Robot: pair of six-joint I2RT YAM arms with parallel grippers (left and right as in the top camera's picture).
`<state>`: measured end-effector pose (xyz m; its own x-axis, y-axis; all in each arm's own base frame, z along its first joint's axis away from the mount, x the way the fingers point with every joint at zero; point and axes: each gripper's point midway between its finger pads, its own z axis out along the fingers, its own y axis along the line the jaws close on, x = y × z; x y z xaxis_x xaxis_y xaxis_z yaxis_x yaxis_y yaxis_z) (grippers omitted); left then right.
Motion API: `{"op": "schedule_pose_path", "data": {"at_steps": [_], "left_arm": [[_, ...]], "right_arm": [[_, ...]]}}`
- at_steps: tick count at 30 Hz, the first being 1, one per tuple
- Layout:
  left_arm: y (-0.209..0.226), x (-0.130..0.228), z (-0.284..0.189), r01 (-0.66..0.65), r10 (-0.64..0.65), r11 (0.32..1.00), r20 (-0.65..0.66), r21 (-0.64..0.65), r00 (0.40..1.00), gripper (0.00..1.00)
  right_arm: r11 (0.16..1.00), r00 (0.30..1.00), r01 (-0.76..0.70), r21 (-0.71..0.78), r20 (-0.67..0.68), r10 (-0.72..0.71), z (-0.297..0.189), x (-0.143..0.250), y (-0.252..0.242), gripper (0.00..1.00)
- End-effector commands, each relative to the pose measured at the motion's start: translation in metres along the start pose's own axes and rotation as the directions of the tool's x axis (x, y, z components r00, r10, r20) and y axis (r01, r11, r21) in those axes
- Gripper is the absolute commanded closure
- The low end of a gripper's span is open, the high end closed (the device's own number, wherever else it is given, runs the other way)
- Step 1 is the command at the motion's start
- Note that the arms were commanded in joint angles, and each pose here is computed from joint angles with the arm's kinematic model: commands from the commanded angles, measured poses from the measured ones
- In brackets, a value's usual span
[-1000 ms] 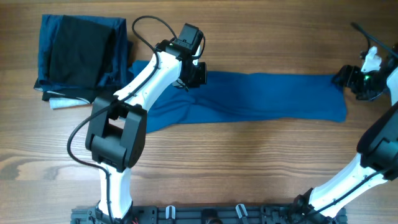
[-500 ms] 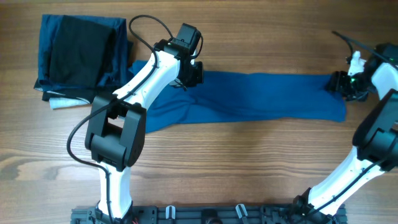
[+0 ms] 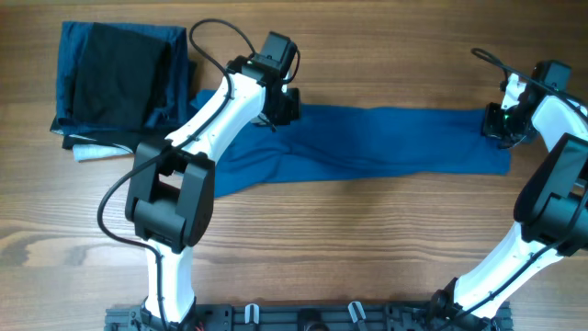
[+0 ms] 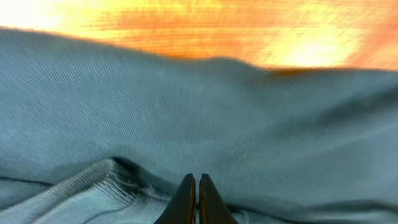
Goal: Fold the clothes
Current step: 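Lift the strip's right end and fold it leftward over the middle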
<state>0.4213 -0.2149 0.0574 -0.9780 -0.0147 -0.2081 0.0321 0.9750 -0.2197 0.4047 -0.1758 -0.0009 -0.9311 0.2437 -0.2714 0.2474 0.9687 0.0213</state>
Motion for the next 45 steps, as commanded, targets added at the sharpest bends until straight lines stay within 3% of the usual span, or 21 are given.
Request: {"op": "schedule_pose_path", "data": {"at_steps": [1, 9, 19, 25, 30, 36, 45], "left_arm": [[0.003, -0.041, -0.068, 0.027, -0.034, 0.999, 0.172, 0.042, 0.984, 0.96], [0.068, -0.055, -0.125, 0.17, -0.172, 0.985, 0.241, 0.028, 0.955, 0.95], [0.131, -0.043, -0.131, 0.286, -0.255, 0.95, 0.219, -0.125, 0.942, 0.94], [0.136, -0.042, -0.132, 0.295, -0.261, 0.945, 0.22, -0.14, 0.94, 0.92], [0.136, -0.042, -0.132, 0.295, -0.261, 0.945, 0.22, -0.139, 0.94, 0.92], [0.136, -0.041, -0.132, 0.295, -0.261, 0.945, 0.218, -0.14, 0.94, 0.9], [0.136, -0.039, -0.131, 0.295, -0.263, 0.945, 0.211, -0.143, 0.942, 0.9]], "right_arm": [[0.991, 0.99, -0.079, 0.109, -0.112, 0.091, 0.032, 0.039, -0.042, 0.96], [0.973, 0.983, -0.175, 0.152, -0.021, 0.181, 0.009, 0.019, -0.105, 0.96], [0.968, 0.979, -0.199, 0.153, 0.07, 0.19, -0.045, -0.025, -0.142, 0.96], [0.976, 0.976, -0.216, 0.012, 0.039, 0.215, -0.083, -0.041, -0.105, 0.96], [0.972, 0.978, -0.206, -0.116, -0.012, 0.207, -0.115, -0.039, -0.042, 0.96], [0.966, 0.978, -0.21, -0.152, -0.044, 0.206, -0.151, -0.035, 0.025, 0.96], [0.961, 0.975, -0.199, -0.191, -0.138, 0.175, -0.15, -0.022, 0.106, 0.96]]}}
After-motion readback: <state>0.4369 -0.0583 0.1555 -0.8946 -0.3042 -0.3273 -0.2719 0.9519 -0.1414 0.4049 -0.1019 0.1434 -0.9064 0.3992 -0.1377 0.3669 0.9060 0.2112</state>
